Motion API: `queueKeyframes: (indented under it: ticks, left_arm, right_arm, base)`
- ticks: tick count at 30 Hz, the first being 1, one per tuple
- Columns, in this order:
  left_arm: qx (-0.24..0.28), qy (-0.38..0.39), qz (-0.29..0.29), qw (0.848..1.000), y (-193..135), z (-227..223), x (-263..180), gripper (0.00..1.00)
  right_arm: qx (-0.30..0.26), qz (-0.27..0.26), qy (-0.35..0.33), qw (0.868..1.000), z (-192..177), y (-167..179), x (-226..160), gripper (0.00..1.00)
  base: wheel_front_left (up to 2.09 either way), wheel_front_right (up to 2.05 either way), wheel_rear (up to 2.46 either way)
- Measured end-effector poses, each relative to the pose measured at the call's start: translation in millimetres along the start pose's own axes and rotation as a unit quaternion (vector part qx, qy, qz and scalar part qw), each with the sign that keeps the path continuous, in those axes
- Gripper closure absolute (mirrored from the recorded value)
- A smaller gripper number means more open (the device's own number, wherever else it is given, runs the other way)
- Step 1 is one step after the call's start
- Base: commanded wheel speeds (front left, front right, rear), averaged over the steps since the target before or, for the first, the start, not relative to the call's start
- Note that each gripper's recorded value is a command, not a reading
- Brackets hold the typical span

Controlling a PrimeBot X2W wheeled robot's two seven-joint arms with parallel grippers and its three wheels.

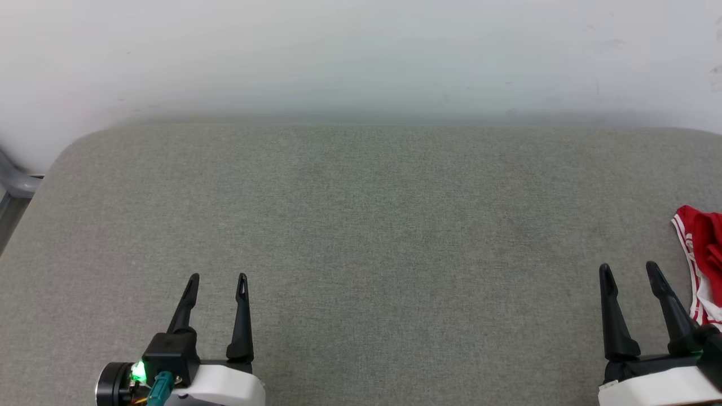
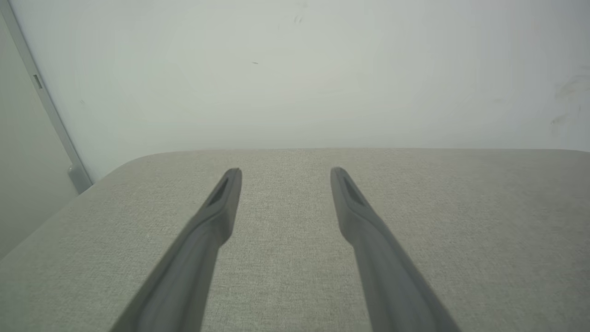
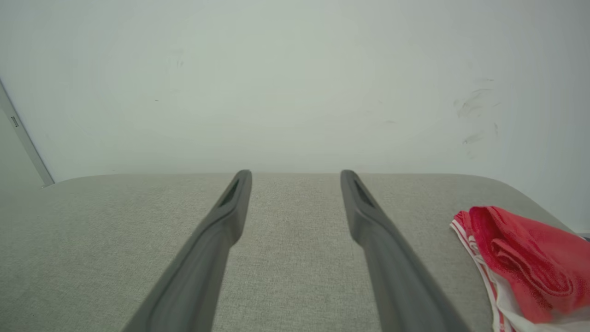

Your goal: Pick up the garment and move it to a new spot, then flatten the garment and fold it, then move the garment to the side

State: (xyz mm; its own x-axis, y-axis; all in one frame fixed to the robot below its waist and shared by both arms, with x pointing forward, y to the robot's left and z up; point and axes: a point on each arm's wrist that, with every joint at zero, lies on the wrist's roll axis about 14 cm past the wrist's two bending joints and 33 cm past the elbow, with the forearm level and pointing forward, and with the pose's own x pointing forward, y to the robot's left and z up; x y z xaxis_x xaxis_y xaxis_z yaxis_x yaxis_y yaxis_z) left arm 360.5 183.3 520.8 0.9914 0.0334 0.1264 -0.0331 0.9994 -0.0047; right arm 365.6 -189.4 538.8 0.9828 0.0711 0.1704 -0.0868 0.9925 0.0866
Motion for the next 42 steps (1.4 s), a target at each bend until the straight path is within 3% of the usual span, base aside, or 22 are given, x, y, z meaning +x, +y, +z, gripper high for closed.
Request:
queueKeyframes:
  ticks: [17,18,23,42]
  left_arm:
    - [-0.003,0.008,0.003,1.0,4.1,-4.1,-6.5,0.0]
    - [-0.003,0.01,0.003,1.0,4.6,-5.7,-7.2,1.0]
    - [-0.006,0.049,0.007,0.999,6.6,-28.0,-17.7,1.0]
    - [-0.188,0.09,0.051,0.977,18.7,-41.5,-13.7,1.0]
  right_arm:
    - [0.012,-0.007,0.015,1.0,-5.7,3.7,-11.0,0.0]
    - [0.013,-0.008,0.018,1.0,-7.7,3.7,-11.5,1.0]
    - [0.022,-0.012,0.046,0.999,-24.7,2.9,-17.6,1.0]
    - [0.192,-0.053,0.062,0.978,-35.6,-5.6,-13.8,1.0]
  base:
    - [0.0,0.0,0.0]
    - [0.0,0.0,0.0]
    - [0.0,0.0,0.0]
    - [0.0,0.0,0.0]
